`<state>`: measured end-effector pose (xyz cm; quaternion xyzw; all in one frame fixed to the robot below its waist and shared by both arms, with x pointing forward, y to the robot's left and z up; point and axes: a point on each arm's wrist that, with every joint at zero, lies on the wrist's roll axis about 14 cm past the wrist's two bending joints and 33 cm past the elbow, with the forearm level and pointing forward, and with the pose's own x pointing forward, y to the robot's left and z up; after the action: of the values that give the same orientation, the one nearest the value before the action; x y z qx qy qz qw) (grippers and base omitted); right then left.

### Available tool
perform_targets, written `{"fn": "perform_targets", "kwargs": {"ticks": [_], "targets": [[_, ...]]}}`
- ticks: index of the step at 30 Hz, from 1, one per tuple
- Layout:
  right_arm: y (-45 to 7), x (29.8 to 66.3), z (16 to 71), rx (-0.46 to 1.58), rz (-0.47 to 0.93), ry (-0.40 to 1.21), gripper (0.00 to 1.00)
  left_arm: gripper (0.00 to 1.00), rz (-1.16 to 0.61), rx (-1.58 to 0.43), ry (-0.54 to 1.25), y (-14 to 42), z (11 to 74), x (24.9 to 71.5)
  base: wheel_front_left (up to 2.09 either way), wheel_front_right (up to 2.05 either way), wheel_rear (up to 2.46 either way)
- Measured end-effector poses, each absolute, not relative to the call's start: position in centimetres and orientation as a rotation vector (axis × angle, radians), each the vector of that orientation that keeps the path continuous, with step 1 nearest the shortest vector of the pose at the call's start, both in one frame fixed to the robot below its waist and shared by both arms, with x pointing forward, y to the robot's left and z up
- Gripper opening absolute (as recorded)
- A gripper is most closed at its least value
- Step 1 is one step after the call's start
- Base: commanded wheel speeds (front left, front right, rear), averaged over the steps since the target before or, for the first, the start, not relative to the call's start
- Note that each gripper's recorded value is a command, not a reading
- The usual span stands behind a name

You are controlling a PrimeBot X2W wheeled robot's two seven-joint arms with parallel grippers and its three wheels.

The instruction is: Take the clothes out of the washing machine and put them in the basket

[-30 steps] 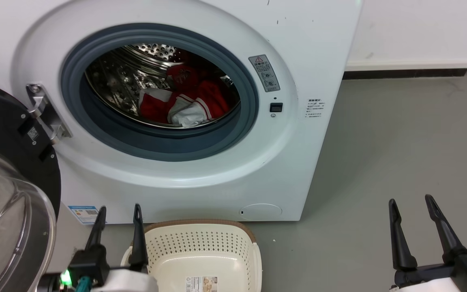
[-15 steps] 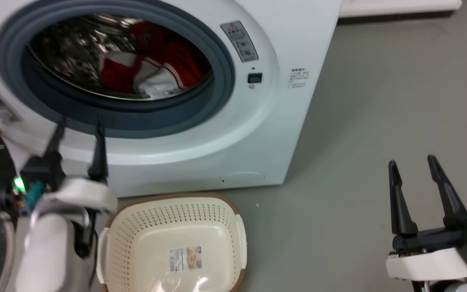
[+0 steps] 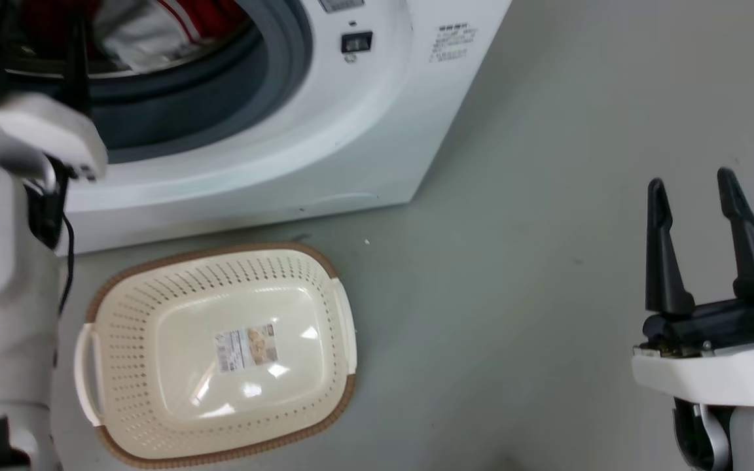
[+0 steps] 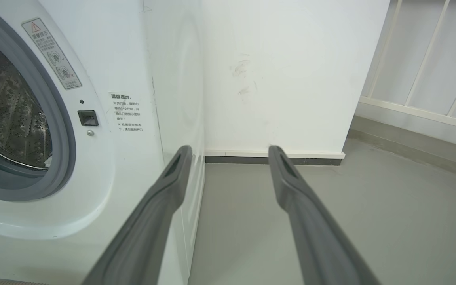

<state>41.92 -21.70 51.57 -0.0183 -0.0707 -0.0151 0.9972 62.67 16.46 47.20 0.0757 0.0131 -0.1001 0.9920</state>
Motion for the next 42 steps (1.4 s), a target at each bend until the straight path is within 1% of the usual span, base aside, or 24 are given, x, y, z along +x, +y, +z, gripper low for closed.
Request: {"fn": "perform_targets", "kwargs": {"ticks": [6,13,18,23,28,36,39,42], "targets": [[-22.4,43.5,50.0,-0.037,-0.046,-0.114,1.00,1.00,-0.238,0.164,0.134,15.2,44.5,67.5,0.00,0.00,0.00],[-23.4,44.5,48.4,-0.041,-0.070,-0.080,1.00,1.00,-0.280,0.155,0.319,13.9,41.1,71.1,0.00,0.00,0.00],[-23.9,45.1,47.5,-0.045,-0.081,-0.066,1.00,1.00,-0.297,0.089,0.513,13.6,38.2,72.4,0.00,0.00,0.00],[-24.7,45.5,47.1,-0.046,-0.099,-0.059,1.00,1.00,-0.317,0.082,0.638,13.7,36.5,73.7,0.00,0.00,0.00],[-25.2,45.7,46.8,-0.053,-0.112,-0.057,1.00,1.00,-0.337,0.073,0.782,13.4,33.5,74.0,0.00,0.00,0.00],[-25.8,45.8,46.1,-0.055,-0.128,-0.039,1.00,1.00,-0.372,0.073,0.931,12.1,30.3,74.4,0.00,0.00,0.00],[-25.6,46.0,45.9,-0.056,-0.123,-0.035,1.00,1.00,-0.372,0.104,0.997,12.1,29.2,74.2,0.00,0.00,0.00],[-25.8,46.1,45.6,-0.059,-0.126,-0.029,1.00,1.00,-0.379,0.111,1.022,11.7,28.8,74.6,0.00,0.00,0.00]]}}
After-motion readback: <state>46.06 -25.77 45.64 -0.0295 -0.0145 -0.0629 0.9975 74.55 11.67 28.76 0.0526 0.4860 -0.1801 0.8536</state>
